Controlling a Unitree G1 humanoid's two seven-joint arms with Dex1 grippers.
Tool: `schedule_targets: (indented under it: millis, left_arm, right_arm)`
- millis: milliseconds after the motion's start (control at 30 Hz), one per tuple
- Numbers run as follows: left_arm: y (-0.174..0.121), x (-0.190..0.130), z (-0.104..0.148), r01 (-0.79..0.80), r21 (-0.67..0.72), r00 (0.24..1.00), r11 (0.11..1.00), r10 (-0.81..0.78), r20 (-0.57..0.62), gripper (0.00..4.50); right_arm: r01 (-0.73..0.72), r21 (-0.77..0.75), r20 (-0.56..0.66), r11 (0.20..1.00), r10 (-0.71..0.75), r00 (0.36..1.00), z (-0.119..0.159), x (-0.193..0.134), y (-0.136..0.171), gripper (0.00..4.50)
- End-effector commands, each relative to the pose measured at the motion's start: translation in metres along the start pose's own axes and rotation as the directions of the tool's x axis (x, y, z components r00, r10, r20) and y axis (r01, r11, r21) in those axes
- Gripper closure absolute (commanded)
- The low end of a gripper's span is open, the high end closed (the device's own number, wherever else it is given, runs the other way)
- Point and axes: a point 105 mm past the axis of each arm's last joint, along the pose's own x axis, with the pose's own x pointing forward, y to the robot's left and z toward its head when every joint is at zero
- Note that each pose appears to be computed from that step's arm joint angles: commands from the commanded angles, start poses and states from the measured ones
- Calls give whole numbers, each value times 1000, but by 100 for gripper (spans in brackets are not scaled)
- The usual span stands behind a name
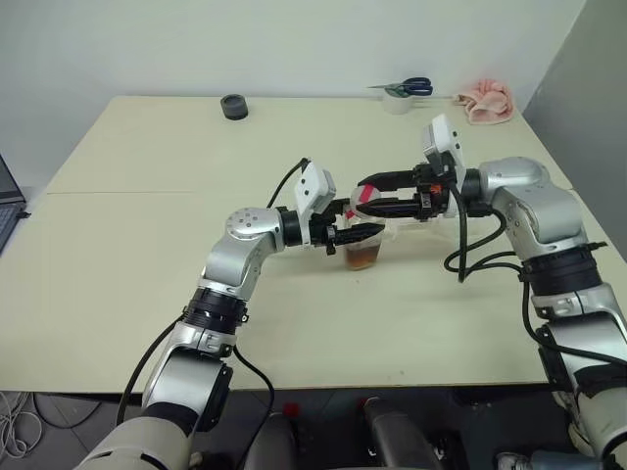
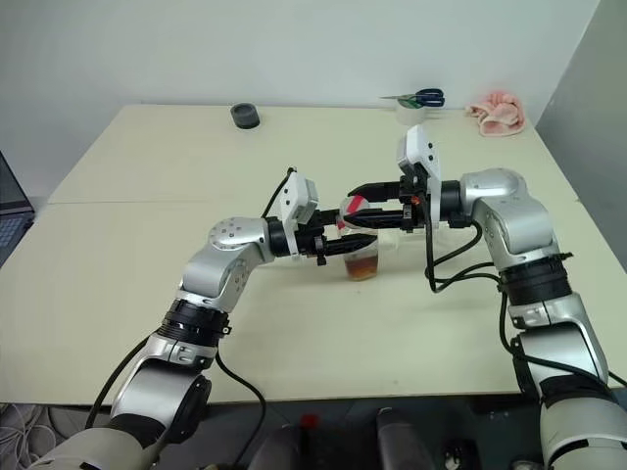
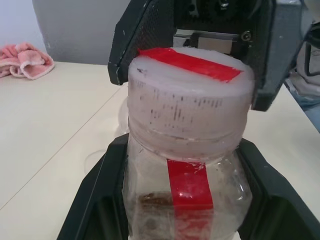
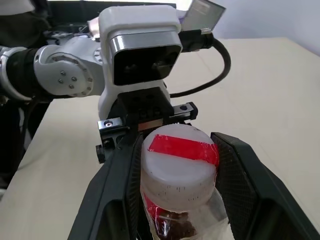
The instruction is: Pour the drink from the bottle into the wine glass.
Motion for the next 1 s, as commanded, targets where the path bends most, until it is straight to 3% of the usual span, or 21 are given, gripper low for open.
schedule_targets:
  millis: [33,200,467,633,800,1000]
  left_arm:
    - [-3,-11,30,-5,77,997,997,-1,82,235]
    - [-2,-13,31,-23,78,997,997,16,81,235]
    - [-1,-11,32,-30,71,996,997,23,91,235]
    - [0,-8,31,-21,56,995,998,16,98,235]
    - [0,-2,32,-3,55,994,998,-3,107,235]
    - [-1,0,33,12,57,994,998,-18,110,235]
  right_arm:
    - [110,-24,-82,994,-111,990,-11,-27,-19,269]
    - [119,-30,-46,992,-120,992,1,-28,-20,269]
    - [240,-102,25,965,-239,971,34,-42,-4,2]
    - [398,-77,24,914,-398,917,40,-44,13,0]
    - [426,-3,52,905,-425,904,44,-26,42,0]
    - [538,50,75,842,-540,838,53,-8,42,0]
